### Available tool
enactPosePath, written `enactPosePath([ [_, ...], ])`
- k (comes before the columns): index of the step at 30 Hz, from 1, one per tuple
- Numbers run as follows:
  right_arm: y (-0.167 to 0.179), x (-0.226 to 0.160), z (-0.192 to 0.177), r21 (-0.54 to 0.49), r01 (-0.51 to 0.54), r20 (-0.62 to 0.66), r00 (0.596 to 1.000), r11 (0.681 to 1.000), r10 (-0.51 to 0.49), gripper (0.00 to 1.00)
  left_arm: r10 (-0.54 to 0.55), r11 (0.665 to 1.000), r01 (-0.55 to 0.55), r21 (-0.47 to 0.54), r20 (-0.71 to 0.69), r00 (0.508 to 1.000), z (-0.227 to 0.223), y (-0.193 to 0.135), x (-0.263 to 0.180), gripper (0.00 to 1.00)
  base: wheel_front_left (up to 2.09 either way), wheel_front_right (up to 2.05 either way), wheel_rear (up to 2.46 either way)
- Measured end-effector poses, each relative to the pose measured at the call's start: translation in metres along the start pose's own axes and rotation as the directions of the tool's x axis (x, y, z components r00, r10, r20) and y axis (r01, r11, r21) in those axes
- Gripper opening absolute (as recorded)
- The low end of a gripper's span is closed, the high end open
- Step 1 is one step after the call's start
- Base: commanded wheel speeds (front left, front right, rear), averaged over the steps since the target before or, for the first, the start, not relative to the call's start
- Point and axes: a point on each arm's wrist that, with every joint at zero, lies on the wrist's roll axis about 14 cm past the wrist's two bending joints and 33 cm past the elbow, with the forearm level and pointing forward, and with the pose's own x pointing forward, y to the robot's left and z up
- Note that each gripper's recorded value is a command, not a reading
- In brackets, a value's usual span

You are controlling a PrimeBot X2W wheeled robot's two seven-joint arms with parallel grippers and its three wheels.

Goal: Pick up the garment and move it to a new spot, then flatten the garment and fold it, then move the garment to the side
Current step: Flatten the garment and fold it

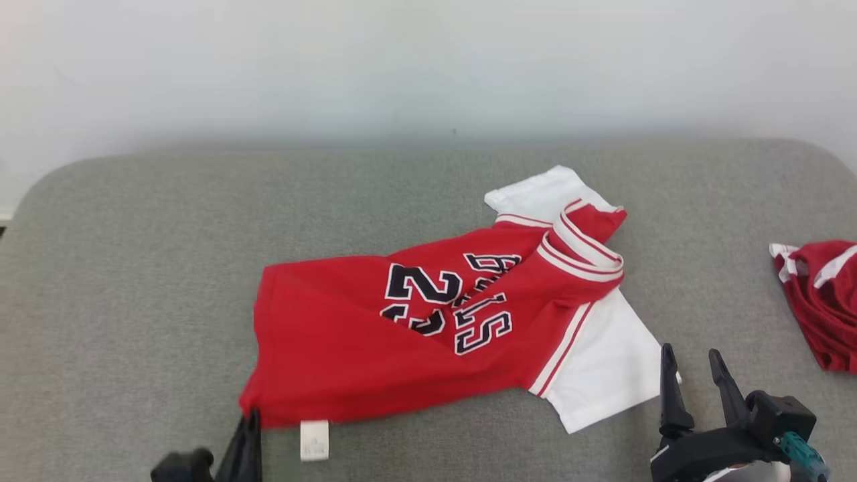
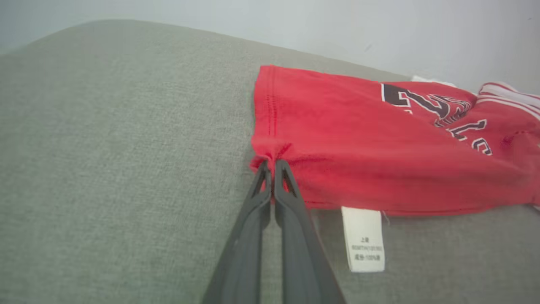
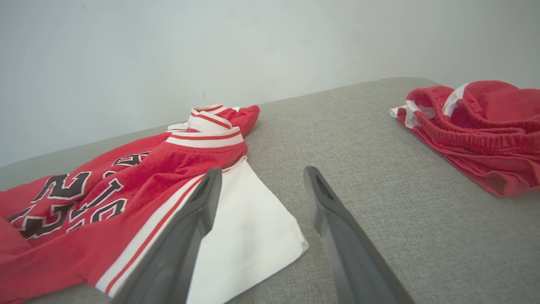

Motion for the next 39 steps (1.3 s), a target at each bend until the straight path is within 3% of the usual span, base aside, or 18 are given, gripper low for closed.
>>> enactPosePath([
  [6, 0.009, -0.003, 0.01, -0.001, -0.027, 0.028, 0.999, 1.0, 0.027, 1.0, 0.069, 0.997, -0.07, -0.011, -0.06, 0.996, -0.021, 0.017, -0.022, 0.0, 0.0, 0.0, 0.0],
  [8, 0.008, -0.005, 0.011, -0.002, -0.023, 0.032, 0.999, 1.0, 0.023, 1.0, 0.094, 0.995, -0.095, -0.005, -0.063, 0.994, -0.022, 0.022, -0.023, 0.49, 0.0, 0.0, 0.0],
  [9, 0.006, -0.005, 0.011, -0.002, -0.018, 0.032, 0.999, 1.0, 0.018, 1.0, 0.112, 0.994, -0.112, -0.002, -0.062, 0.992, -0.022, 0.026, -0.023, 1.0, 0.0, 0.0, 0.0],
  [15, -0.001, -0.009, 0.019, -0.005, 0.0, 0.056, 0.998, 1.0, 0.001, 1.0, 0.161, 0.984, -0.161, 0.072, 0.014, 0.987, 0.003, 0.037, -0.014, 1.0, 0.0, 0.0, 0.0],
  [24, 0.0, -0.016, 0.036, -0.02, -0.007, 0.11, 0.994, 1.0, 0.009, 1.0, 0.076, 0.984, -0.086, 0.157, 0.069, 0.995, 0.021, 0.02, -0.011, 1.0, 0.0, 0.0, 0.0],
  [39, 0.015, -0.031, 0.013, -0.078, -0.062, 0.039, 0.997, 0.995, 0.065, 1.0, 0.057, 0.981, -0.073, 0.182, 0.088, 0.994, 0.023, 0.018, -0.027, 1.0, 0.0, 0.0, 0.0],
])
